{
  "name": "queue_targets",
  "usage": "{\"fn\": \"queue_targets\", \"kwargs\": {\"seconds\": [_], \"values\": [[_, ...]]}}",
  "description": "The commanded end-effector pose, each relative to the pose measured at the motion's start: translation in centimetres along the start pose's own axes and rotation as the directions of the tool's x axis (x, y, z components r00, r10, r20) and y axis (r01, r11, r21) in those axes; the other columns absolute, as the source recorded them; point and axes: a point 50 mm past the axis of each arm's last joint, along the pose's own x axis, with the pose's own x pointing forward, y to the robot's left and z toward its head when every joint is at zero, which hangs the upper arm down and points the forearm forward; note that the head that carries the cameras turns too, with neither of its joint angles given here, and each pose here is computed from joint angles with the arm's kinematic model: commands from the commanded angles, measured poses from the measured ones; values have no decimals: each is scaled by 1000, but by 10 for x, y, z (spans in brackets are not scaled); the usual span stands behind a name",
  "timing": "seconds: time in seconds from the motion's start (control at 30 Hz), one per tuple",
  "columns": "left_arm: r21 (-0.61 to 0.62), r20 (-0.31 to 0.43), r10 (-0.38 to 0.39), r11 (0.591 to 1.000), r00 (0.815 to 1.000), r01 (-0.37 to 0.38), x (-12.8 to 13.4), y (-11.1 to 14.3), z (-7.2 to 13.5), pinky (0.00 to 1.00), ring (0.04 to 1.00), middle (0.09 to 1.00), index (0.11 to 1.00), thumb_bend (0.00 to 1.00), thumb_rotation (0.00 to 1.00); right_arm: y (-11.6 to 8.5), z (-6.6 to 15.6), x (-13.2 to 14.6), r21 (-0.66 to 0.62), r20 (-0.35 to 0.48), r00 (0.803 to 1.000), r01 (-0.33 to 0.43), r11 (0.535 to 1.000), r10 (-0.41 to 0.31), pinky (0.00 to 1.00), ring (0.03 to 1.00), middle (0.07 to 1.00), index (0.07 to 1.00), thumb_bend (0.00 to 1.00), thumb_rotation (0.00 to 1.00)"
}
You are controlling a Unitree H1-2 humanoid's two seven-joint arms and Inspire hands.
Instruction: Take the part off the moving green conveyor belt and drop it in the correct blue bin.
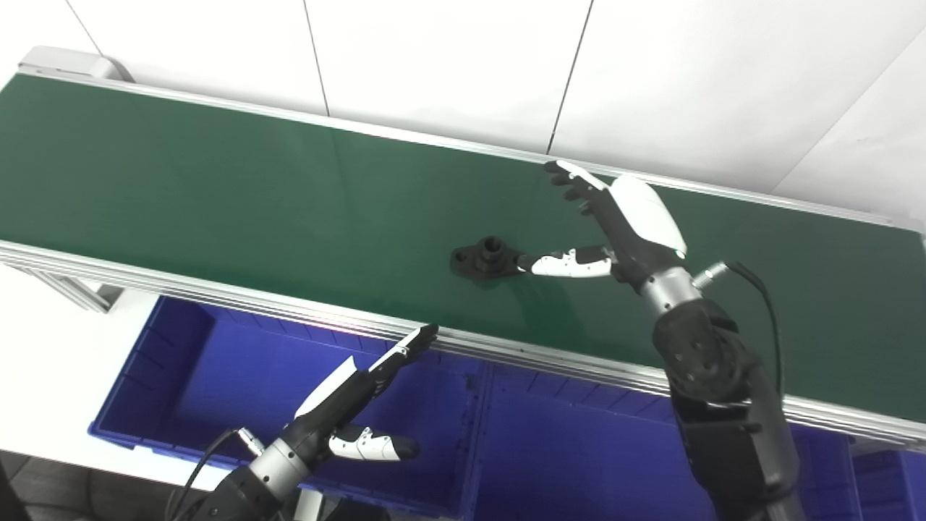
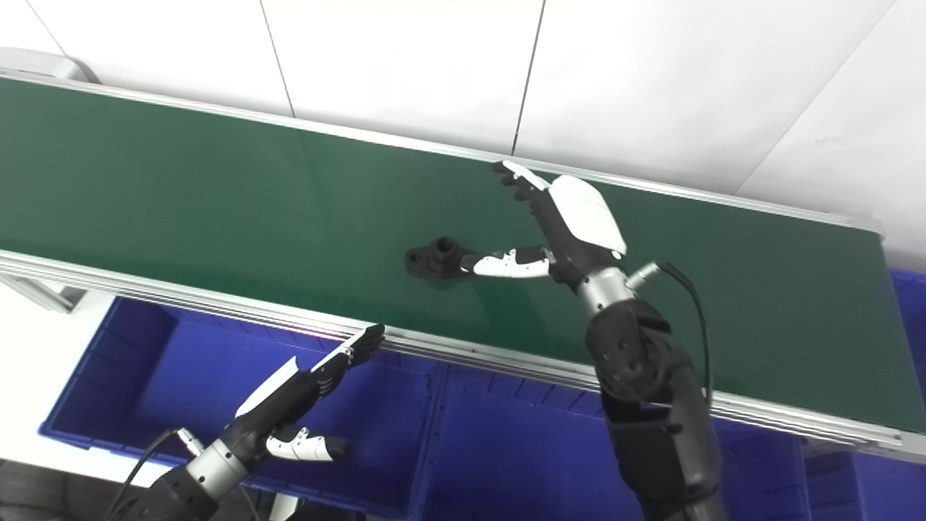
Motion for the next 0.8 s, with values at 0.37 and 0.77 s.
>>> {"fn": "queue_targets", "kwargs": {"seconds": [0.37,0.77], "values": [[31,53,6,999,999,-8,2,5,7,999,1000,1000,1000,856,676,10,-15,23,-118,-21,998,-69,991,66,724,788,830,869,792,243],[-3,64,1,1000,998,-1,-1,7,9,977,1000,1000,1000,846,656,27,-40,13,-180,-71,990,-135,974,124,681,744,779,830,737,61]]}}
